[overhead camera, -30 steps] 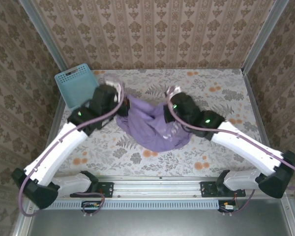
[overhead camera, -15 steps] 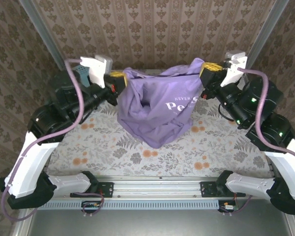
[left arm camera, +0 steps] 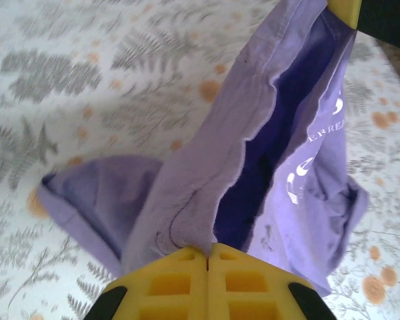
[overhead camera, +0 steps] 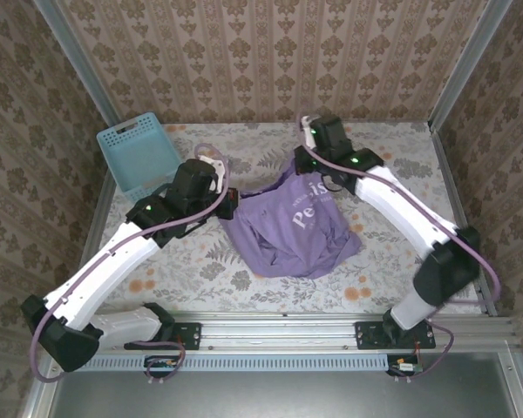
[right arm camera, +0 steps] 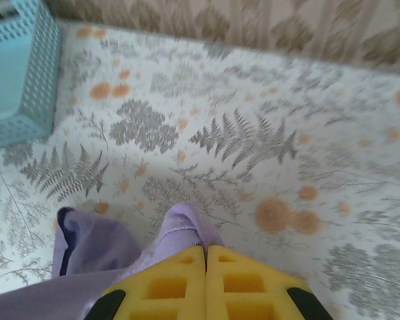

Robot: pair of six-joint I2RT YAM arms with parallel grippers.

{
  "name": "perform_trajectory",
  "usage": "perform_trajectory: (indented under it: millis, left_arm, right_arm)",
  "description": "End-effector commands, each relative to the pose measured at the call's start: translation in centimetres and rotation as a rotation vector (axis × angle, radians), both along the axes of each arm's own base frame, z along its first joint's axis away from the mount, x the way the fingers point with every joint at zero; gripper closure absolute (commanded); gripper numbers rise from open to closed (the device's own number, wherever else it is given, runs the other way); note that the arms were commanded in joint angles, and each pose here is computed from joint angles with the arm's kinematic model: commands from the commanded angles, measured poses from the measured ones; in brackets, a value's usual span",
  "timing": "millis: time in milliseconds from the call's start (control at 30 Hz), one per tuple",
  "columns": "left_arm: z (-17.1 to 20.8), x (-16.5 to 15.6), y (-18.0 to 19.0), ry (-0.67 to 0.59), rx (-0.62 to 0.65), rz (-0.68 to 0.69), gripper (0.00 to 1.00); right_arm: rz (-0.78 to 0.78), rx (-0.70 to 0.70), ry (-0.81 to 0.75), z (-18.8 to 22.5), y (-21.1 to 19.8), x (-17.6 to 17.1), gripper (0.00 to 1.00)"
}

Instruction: Fold the inside-out t-shirt

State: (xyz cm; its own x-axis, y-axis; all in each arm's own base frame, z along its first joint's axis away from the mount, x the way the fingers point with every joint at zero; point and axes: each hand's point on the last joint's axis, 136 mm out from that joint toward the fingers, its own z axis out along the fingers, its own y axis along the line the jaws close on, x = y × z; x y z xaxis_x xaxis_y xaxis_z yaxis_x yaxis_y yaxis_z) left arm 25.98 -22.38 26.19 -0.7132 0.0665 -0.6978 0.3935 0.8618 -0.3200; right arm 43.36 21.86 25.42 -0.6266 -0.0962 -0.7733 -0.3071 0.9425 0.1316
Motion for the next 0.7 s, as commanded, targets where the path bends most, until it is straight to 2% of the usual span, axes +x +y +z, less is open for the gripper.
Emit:
perform_trajectory:
  millis: [0,100,133,233,267,333,467,667]
  left_arm:
    - [-1.7,0.5,0.0,0.084,-0.077,0.047,1.00]
    - [-2.5,1.0,0.0,0.111,-0.093,0.054,1.00]
    - [-2.6,1.2,0.1,0.116,-0.096,0.058,1.00]
    - [-2.9,2.0,0.5,0.127,-0.102,0.086,1.00]
    - [-2.9,2.2,0.7,0.130,-0.104,0.093,1.00]
    - [-3.2,2.8,1.0,0.139,-0.113,0.112,1.00]
    - [-3.2,4.0,1.2,0.138,-0.137,0.129,1.00]
    - [-3.5,5.3,1.4,0.141,-0.148,0.145,1.00]
  right_arm:
    - [0.052,0.064,-0.044,1.6,2.8,2.9,1.00]
    - [0.041,0.025,-0.021,0.4,3.7,5.2,1.00]
    - [0.033,0.008,-0.009,0.2,3.7,5.6,0.94]
    - [0.025,-0.054,0.015,0.0,3.4,4.8,0.59]
    - [0.026,-0.068,0.002,0.4,3.3,4.1,0.51]
    - [0.039,-0.090,-0.012,0.7,3.3,1.6,0.42]
    - [0.131,-0.087,-0.022,0.3,4.6,-5.1,0.41]
    - [0.260,-0.047,0.055,-5.9,7.0,-14.3,0.42]
